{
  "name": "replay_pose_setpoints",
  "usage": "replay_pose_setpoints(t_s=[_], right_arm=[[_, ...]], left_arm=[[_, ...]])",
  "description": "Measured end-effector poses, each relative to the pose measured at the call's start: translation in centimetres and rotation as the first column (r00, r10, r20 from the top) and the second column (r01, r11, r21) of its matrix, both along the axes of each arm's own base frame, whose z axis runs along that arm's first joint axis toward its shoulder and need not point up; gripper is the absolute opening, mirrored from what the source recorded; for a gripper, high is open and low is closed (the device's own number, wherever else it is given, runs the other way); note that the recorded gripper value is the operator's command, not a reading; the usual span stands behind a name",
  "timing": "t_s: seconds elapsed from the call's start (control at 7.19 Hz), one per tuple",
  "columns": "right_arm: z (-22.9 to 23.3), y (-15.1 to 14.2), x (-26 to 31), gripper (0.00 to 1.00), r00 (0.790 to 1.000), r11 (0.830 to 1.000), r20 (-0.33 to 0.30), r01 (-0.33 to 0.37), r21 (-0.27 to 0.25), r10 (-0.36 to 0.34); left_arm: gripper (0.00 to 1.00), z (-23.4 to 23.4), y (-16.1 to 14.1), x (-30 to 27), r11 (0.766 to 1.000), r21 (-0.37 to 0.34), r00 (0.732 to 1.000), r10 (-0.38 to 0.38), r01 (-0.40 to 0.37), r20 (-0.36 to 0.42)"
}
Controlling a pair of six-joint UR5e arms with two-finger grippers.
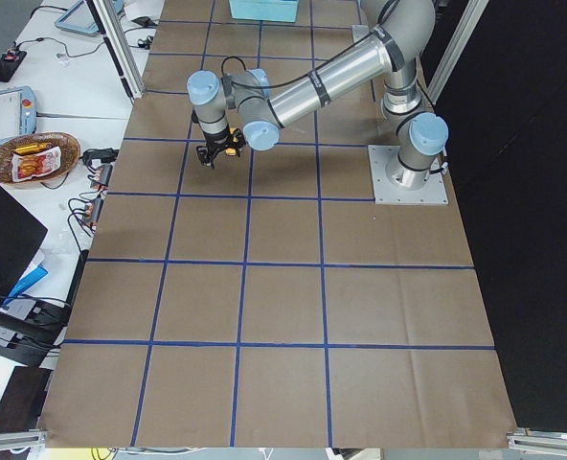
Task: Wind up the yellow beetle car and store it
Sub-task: 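Raise and withdraw the left gripper while the released car rolls forward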
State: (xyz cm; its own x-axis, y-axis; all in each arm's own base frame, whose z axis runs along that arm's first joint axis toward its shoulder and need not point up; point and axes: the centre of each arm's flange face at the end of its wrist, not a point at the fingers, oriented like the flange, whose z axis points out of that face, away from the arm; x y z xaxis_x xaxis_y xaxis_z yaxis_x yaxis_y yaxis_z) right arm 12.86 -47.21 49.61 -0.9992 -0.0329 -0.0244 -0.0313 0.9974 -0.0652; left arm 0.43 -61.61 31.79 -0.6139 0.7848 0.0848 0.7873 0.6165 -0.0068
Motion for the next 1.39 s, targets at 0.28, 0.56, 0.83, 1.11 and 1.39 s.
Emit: replay_pose_setpoints(t_s=[0.28, 0.56, 0.83, 1.11, 1.39], right_arm=[[-0.1, 0.0, 0.0, 0.99, 1.000, 1.000, 0.000, 0.001, 0.001, -0.001], [0.0, 0.0, 0.0, 0.99, 1.000, 1.000, 0.000, 0.001, 0.001, -0.001], [-0.1, -0.1, -0.1, 0.99, 1.000, 1.000, 0.000, 0.001, 0.003, -0.001], [-0.2, -0.1, 0.0, 0.99, 1.000, 1.000, 0.000, 0.000, 0.004, 0.000], [-0.1, 0.0, 0.0, 0.99, 1.000, 1.000, 0.000, -0.001, 0.004, 0.001]], left_arm=[[1.00, 5.1, 3.0, -7.2, 0.977, 0.000, 0.977, 0.212, -0.212, 0.018], [1.00, 9.4, 6.9, -12.2, 0.923, 0.009, 0.923, 0.383, -0.384, 0.013], [1.00, 13.4, 11.3, -14.8, 0.841, 0.054, 0.842, 0.539, -0.538, -0.017], [0.99, 16.1, 15.1, -15.2, 0.751, 0.085, 0.755, 0.656, -0.654, 0.009], [0.99, 17.2, 17.1, -14.9, 0.723, 0.056, 0.725, 0.688, -0.689, 0.033]])
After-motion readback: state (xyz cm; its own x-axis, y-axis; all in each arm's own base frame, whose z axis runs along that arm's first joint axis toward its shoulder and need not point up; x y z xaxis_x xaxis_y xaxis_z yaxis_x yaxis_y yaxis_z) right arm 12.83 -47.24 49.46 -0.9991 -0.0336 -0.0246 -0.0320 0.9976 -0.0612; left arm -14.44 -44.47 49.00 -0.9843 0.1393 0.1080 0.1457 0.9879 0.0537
